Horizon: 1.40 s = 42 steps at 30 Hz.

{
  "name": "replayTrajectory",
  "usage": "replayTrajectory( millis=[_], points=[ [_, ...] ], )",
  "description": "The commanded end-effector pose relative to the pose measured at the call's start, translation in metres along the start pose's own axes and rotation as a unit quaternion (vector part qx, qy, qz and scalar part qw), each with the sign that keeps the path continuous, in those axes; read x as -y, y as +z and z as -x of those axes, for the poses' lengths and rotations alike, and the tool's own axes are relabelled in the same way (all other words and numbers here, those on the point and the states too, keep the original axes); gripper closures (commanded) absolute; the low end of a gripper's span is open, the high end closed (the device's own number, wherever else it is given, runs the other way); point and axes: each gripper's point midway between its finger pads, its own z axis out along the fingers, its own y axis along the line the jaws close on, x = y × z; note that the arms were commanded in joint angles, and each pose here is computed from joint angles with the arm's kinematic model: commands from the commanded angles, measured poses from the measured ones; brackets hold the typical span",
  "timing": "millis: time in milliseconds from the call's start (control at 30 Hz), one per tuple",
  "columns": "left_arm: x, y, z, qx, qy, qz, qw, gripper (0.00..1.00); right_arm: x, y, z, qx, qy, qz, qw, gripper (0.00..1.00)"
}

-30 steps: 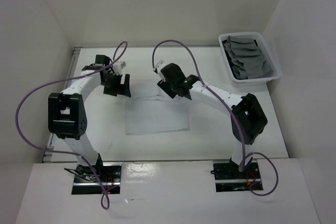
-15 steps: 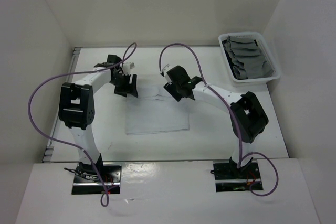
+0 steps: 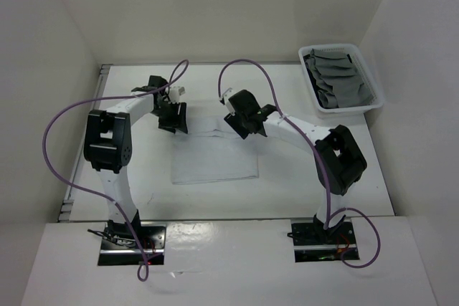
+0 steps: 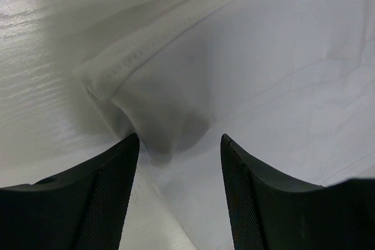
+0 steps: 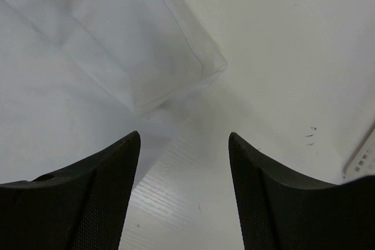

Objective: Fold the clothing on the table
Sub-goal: Flatten the skirt out

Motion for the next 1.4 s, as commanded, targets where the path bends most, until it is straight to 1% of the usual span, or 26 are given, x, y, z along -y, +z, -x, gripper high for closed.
replayTrajectory(
  millis=[0, 167, 200, 233, 367, 467, 500, 567, 800, 867, 900, 1033, 1067, 1233, 1367],
  points=[
    [0.006, 0.002, -0.001, -0.003, 0.002, -0.002, 1.000, 0.35, 0.002, -0.001, 0.007, 0.017, 0.012, -0.002, 1.000, 0.33],
    [0.004, 0.005, -0.003, -0.007, 0.005, -0.002, 1.000, 0.40, -0.006, 0.007, 0.001, 0.006, 0.013, 0.010, 1.000, 0.33],
    [0.005, 0.004, 0.001, -0.003, 0.006, -0.002, 1.000, 0.40, -0.006, 0.007, 0.001, 0.006, 0.013, 0.010, 1.000, 0.35],
    [0.005, 0.004, 0.001, -0.003, 0.006, -0.002, 1.000, 0.43, -0.009, 0.011, -0.002, 0.001, 0.011, 0.015, 1.000, 0.36],
    [0.007, 0.003, -0.001, -0.007, 0.005, -0.007, 1.000, 0.50, -0.011, 0.017, -0.004, -0.004, 0.010, 0.017, 1.000, 0.36],
    [0.007, 0.003, -0.001, -0.007, 0.005, -0.007, 1.000, 0.52, -0.017, 0.024, -0.010, -0.015, 0.006, 0.024, 1.000, 0.36],
    [0.006, 0.003, -0.001, -0.007, 0.009, -0.007, 1.000, 0.54, -0.016, 0.023, -0.006, -0.011, 0.008, 0.023, 1.000, 0.36],
    [0.008, 0.003, -0.001, -0.007, 0.009, -0.012, 1.000, 0.54, -0.019, 0.030, -0.012, -0.021, 0.004, 0.026, 0.999, 0.37],
    [0.008, 0.006, -0.005, -0.016, 0.006, -0.016, 1.000, 0.54, -0.025, 0.036, -0.014, -0.028, 0.002, 0.037, 0.999, 0.37],
    [0.008, 0.006, -0.005, -0.016, 0.006, -0.016, 1.000, 0.57, -0.025, 0.039, -0.009, -0.023, 0.004, 0.035, 0.999, 0.38],
    [0.008, 0.006, -0.005, -0.016, 0.006, -0.016, 1.000, 0.58, -0.026, 0.042, -0.013, -0.028, 0.002, 0.037, 0.999, 0.40],
    [0.010, 0.004, -0.004, -0.016, 0.010, -0.021, 1.000, 0.66, -0.030, 0.051, -0.015, -0.036, 0.000, 0.038, 0.999, 0.41],
    [0.010, 0.004, -0.004, -0.016, 0.010, -0.021, 1.000, 0.69, -0.030, 0.053, -0.013, -0.035, 0.000, 0.038, 0.999, 0.41],
    [0.010, 0.004, -0.006, -0.020, 0.013, -0.021, 0.999, 0.74, -0.025, 0.050, 0.002, -0.016, 0.006, 0.034, 0.999, 0.41],
    [0.010, 0.004, -0.006, -0.020, 0.013, -0.021, 0.999, 0.74, -0.020, 0.042, 0.016, 0.001, 0.010, 0.030, 0.999, 0.41]
  ],
)
